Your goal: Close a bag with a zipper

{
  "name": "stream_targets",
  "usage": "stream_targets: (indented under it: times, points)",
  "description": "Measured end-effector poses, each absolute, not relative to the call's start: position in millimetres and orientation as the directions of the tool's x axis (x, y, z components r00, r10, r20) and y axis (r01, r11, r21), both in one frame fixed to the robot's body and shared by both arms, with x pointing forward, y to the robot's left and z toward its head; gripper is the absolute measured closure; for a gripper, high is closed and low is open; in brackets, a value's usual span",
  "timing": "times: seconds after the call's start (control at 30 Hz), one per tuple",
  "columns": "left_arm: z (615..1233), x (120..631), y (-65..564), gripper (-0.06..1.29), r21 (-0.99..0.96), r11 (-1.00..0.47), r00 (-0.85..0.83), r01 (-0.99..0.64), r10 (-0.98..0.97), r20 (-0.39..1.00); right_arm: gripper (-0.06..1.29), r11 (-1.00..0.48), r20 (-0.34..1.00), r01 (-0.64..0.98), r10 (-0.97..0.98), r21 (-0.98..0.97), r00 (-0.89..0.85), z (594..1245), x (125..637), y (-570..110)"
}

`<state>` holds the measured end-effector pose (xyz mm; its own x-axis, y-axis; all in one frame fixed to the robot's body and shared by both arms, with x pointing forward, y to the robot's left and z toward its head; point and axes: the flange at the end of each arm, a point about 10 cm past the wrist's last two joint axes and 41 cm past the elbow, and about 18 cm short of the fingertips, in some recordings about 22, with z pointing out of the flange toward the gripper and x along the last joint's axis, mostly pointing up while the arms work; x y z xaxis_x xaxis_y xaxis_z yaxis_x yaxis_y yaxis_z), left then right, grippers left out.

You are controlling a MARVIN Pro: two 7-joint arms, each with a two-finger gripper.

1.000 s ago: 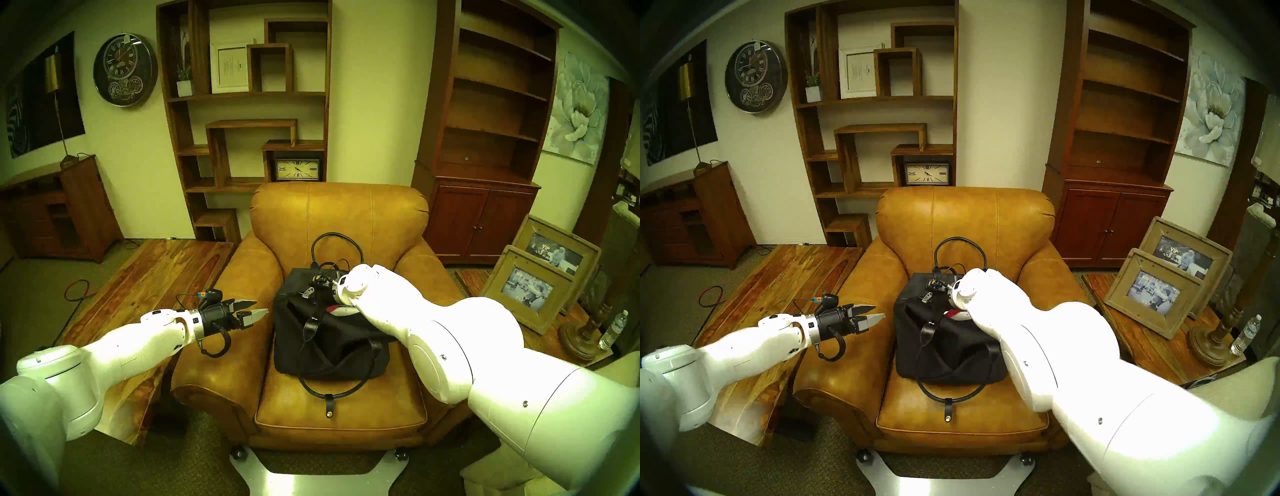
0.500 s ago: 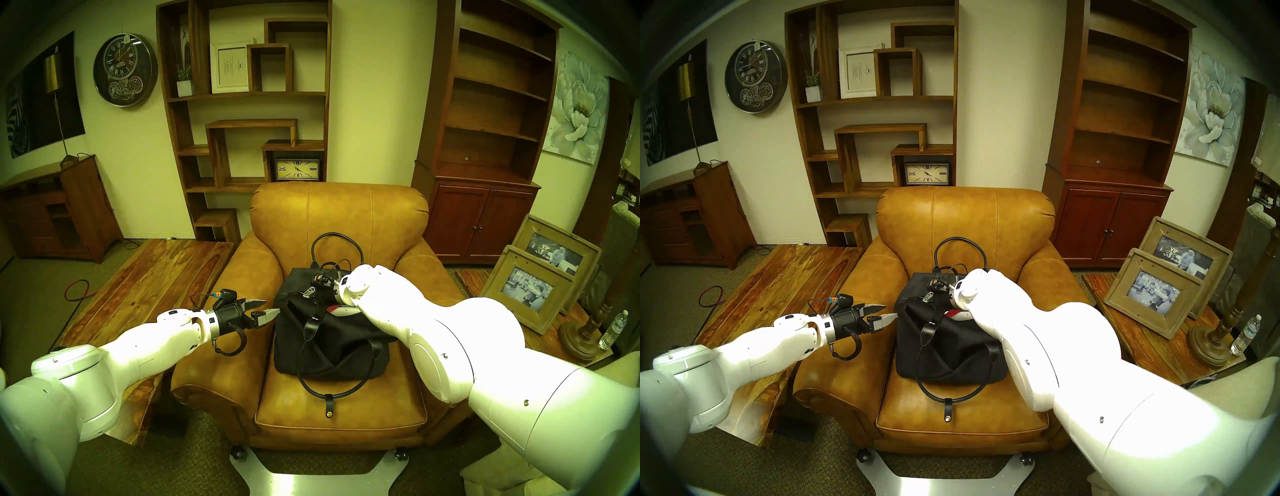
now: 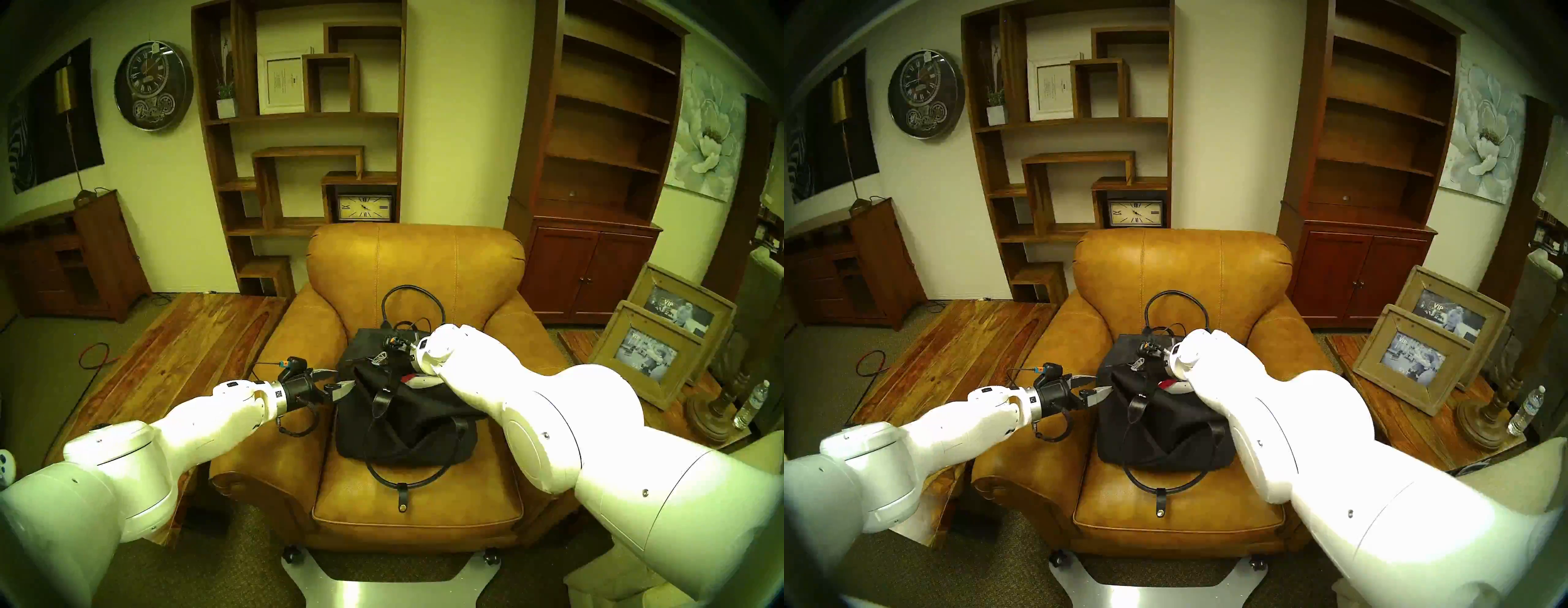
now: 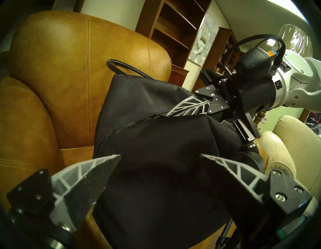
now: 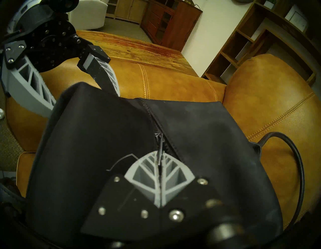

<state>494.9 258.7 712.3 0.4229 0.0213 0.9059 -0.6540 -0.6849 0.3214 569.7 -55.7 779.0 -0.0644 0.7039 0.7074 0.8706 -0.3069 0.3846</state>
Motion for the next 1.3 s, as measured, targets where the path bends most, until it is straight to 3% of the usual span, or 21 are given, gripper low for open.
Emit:
stream_targets:
  times: [0.03,0.1,0.23,0.3,0.33,0.57,0.67,0.8,0.83,1.3]
  points:
    - [711.2,495.7,258.5,0.25,0.318,-0.69,0.423,-0.65,0.019,0.906,1.25,-0.307,0.707,0.871,0.704,0.385,-0.064,779.0,569.7,-56.0]
    - [709.5,497.3,259.3,0.62,0.31,-0.701,0.423,-0.642,0.013,0.906,1.25,-0.306,0.706,0.871,0.705,0.385,-0.064,779.0,569.8,-56.7]
    - [708.1,498.9,259.5,0.83,0.303,-0.709,0.423,-0.637,0.008,0.906,1.25,-0.305,0.705,0.871,0.706,0.386,-0.065,779.1,570.0,-57.0]
    - [707.5,499.6,258.9,1.06,0.3,-0.708,0.422,-0.64,0.004,0.907,1.25,-0.304,0.704,0.871,0.707,0.386,-0.065,779.0,570.0,-57.4]
    - [707.4,499.7,258.6,1.12,0.3,-0.706,0.421,-0.641,0.002,0.907,1.25,-0.303,0.703,0.871,0.708,0.386,-0.065,779.0,570.0,-57.5]
    - [707.1,500.0,258.4,1.17,0.3,-0.698,0.417,-0.65,0.003,0.909,1.25,-0.301,0.701,0.871,0.71,0.389,-0.067,778.8,570.1,-58.6]
    - [707.8,499.7,258.0,0.97,0.303,-0.689,0.411,-0.658,0.008,0.911,1.25,-0.3,0.701,0.871,0.71,0.389,-0.068,778.8,570.2,-59.0]
    - [709.6,498.7,256.2,0.24,0.307,-0.67,0.403,-0.675,0.014,0.915,1.25,-0.301,0.7,0.871,0.71,0.39,-0.068,778.8,570.3,-59.6]
    - [710.7,497.8,255.6,0.16,0.307,-0.66,0.394,-0.686,0.018,0.919,1.25,-0.301,0.7,0.87,0.711,0.39,-0.068,778.7,570.4,-60.3]
    - [725.8,499.8,267.7,0.05,0.268,-0.636,0.309,-0.724,0.049,0.95,1.25,-0.301,0.701,0.87,0.71,0.39,-0.068,778.3,570.5,-62.7]
